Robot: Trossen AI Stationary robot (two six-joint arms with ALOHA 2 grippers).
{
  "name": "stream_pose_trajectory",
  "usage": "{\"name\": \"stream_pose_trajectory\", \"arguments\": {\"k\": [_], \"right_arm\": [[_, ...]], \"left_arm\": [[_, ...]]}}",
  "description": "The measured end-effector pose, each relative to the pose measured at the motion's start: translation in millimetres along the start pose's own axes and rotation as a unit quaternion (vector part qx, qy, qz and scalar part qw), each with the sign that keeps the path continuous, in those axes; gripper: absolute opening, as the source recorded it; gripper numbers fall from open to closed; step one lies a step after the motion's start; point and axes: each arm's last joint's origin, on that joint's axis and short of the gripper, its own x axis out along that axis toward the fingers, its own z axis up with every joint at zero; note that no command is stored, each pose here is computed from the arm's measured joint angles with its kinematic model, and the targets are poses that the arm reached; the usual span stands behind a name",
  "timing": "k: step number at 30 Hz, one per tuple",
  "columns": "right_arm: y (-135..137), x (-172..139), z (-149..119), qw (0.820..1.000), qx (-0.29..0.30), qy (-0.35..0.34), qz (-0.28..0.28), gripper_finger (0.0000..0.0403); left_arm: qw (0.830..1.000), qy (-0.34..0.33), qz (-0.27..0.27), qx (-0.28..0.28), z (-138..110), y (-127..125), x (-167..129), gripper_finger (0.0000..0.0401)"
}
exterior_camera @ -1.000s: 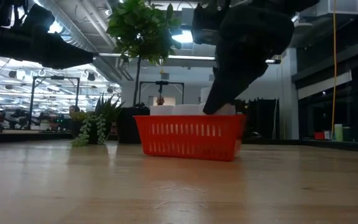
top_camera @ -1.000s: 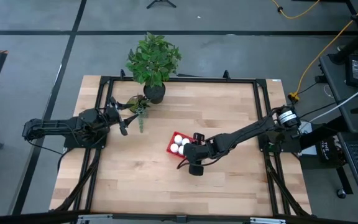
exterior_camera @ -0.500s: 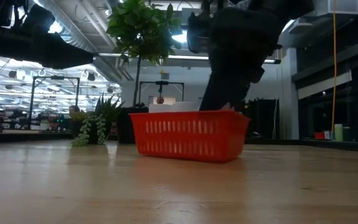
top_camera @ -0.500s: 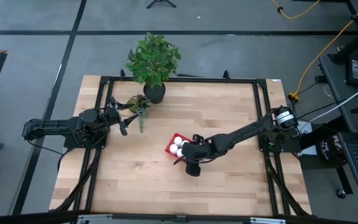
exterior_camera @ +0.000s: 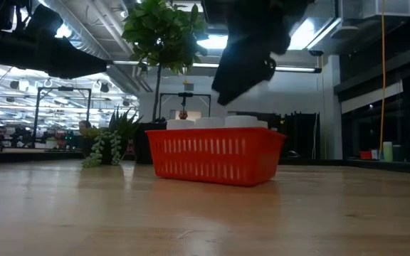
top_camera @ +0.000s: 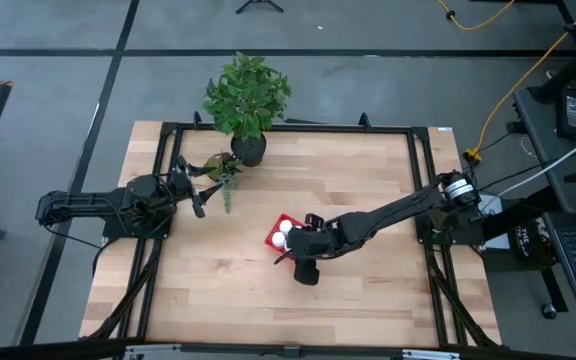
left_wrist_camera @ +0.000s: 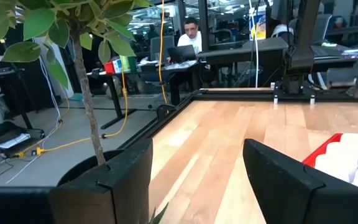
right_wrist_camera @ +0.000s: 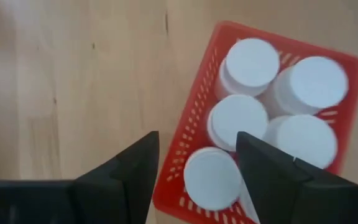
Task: Pick and place pill bottles into a basket
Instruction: Return to Home Position
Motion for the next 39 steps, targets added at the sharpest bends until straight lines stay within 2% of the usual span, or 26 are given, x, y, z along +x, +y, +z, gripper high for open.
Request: {"name": "stream_pose_trajectory", "arguments": {"k": [5, 9, 12, 16, 20, 22, 25, 28, 30, 32, 36, 39], "right_arm": [[3.4, -19.2, 15.5, 1.000, -0.018, 0.004, -0.021, 0.0215], [8.9, -42.0, 35.9, 0.999, -0.038, -0.022, -0.011, 0.0215], [7.6, -70.8, 53.7, 0.996, -0.054, -0.065, -0.004, 0.0215], [-16.9, -124.5, 65.7, 0.987, -0.066, -0.137, -0.059, 0.0215], [-65.8, -188.5, 62.2, 0.972, -0.071, -0.196, -0.107, 0.0216], [-97.0, -216.1, 53.4, 0.962, -0.074, -0.233, -0.119, 0.0216], [-147.3, -243.7, 31.9, 0.945, -0.063, -0.305, -0.098, 0.0216], [-191.3, -252.4, -2.5, 0.932, -0.048, -0.353, -0.074, 0.0216], [-208.4, -248.8, -31.2, 0.935, -0.037, -0.348, -0.059, 0.0216], [-211.7, -243.7, -59.1, 0.938, -0.037, -0.344, -0.034, 0.0216], [-197.9, -227.9, -108.5, 0.931, -0.037, -0.362, -0.007, 0.0216], [-185.2, -214.9, -138.5, 0.912, -0.006, -0.411, 0.013, 0.0211]], "left_arm": [[1.000, 0.000, 0.000, 0.000, 0.0, 0.0, 0.0, 0.0244], [1.000, 0.000, 0.000, 0.000, 0.0, 0.0, 0.0, 0.0246], [1.000, 0.000, 0.000, 0.000, 0.0, 0.0, 0.0, 0.0246], [1.000, 0.000, 0.000, 0.000, 0.1, 0.0, 0.0, 0.0244], [1.000, -0.001, 0.000, 0.000, 0.2, 0.0, 0.0, 0.0246], [1.000, -0.001, 0.000, 0.000, 0.2, 0.0, 0.0, 0.0246], [1.000, -0.001, 0.000, 0.000, 0.1, 0.0, 0.0, 0.0245], [1.000, -0.001, 0.000, 0.000, 0.2, 0.0, 0.0, 0.0245], [1.000, -0.001, 0.000, 0.000, 0.2, 0.0, 0.0, 0.0246], [1.000, -0.001, 0.000, -0.001, 0.2, 0.0, 0.0, 0.0246], [1.000, -0.001, 0.000, 0.000, 0.2, 0.0, 0.0, 0.0245], [1.000, -0.001, 0.000, 0.000, 0.2, 0.0, 0.0, 0.0244]]}}
